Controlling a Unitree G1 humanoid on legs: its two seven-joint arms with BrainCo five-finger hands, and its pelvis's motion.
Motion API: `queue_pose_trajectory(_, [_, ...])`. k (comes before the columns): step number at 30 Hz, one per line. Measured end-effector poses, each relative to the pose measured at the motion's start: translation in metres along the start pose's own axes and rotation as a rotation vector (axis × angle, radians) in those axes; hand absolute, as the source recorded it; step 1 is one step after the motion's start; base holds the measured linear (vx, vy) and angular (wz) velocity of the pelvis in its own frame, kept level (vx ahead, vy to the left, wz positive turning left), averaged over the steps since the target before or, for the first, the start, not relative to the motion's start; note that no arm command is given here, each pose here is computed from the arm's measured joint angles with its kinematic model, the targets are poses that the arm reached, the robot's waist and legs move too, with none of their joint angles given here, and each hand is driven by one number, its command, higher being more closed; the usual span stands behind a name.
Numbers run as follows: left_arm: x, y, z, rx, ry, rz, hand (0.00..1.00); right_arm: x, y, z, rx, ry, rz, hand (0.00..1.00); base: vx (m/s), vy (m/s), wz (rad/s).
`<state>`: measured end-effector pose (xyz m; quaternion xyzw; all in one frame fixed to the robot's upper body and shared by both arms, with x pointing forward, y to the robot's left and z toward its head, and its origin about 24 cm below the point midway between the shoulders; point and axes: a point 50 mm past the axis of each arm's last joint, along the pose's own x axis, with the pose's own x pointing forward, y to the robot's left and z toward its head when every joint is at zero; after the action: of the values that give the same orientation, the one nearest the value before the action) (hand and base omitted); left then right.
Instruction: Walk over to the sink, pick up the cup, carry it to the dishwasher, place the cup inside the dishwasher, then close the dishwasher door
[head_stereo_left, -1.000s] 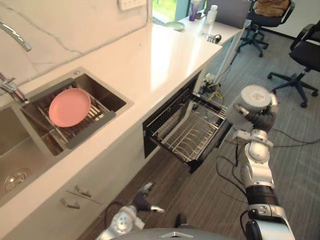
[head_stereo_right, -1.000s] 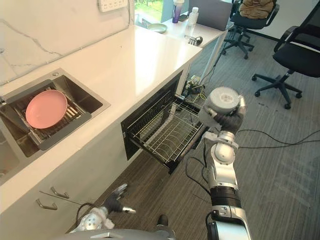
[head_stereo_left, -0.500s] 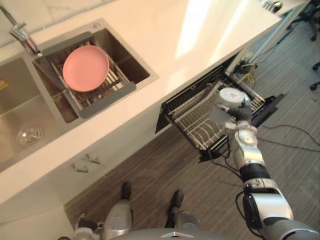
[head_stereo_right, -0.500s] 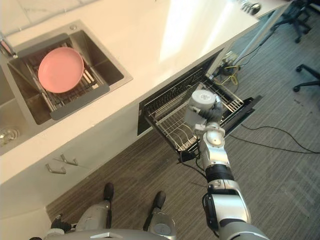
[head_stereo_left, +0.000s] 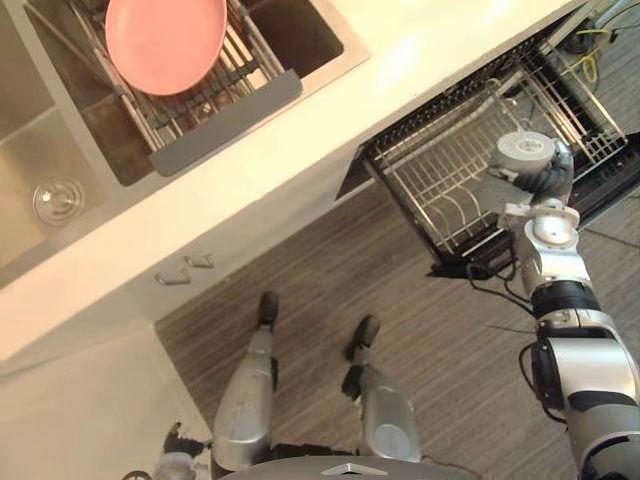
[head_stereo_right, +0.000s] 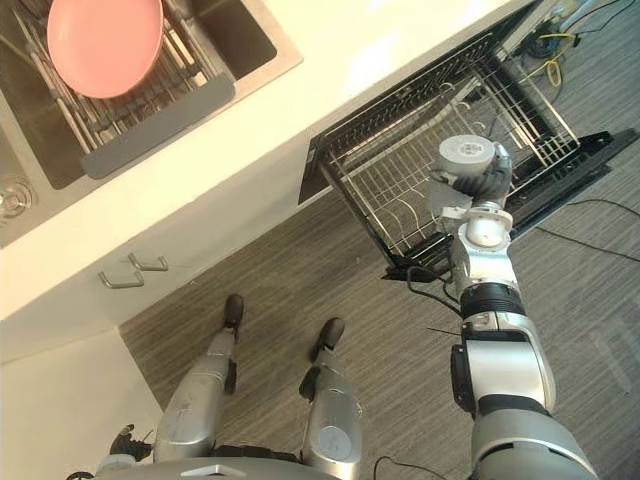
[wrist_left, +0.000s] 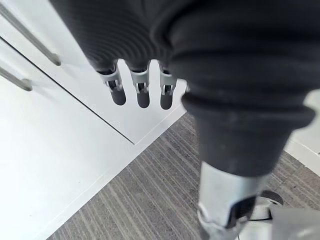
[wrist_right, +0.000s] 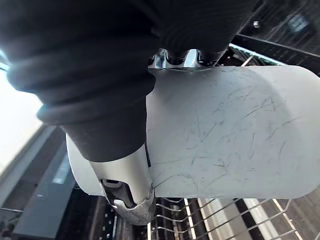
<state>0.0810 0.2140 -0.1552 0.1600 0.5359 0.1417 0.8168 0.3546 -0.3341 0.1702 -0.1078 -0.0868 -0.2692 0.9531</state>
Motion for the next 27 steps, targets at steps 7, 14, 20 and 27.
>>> queue_pose_trajectory(7, [0.000,-0.006,0.006,0.000,-0.023,-0.026,0.00,0.013,-0.018,0.021,-0.058,-0.025,-0.027,1.00,-0.01,-0.046,0.05])
queue_pose_trajectory(14, [0.000,-0.012,0.007,0.026,-0.028,-0.049,0.00,0.008,-0.005,-0.009,-0.090,0.196,0.176,1.00,0.00,-0.044,0.02])
queue_pose_trajectory(20, [0.000,-0.012,0.009,0.022,-0.051,-0.051,0.00,0.007,-0.001,-0.013,-0.101,0.251,0.286,0.00,-0.02,-0.040,0.09])
queue_pose_trajectory(27, [0.000,-0.014,0.011,0.015,-0.060,-0.076,0.00,0.003,0.003,-0.024,-0.073,0.352,0.346,0.00,-0.01,-0.066,0.17])
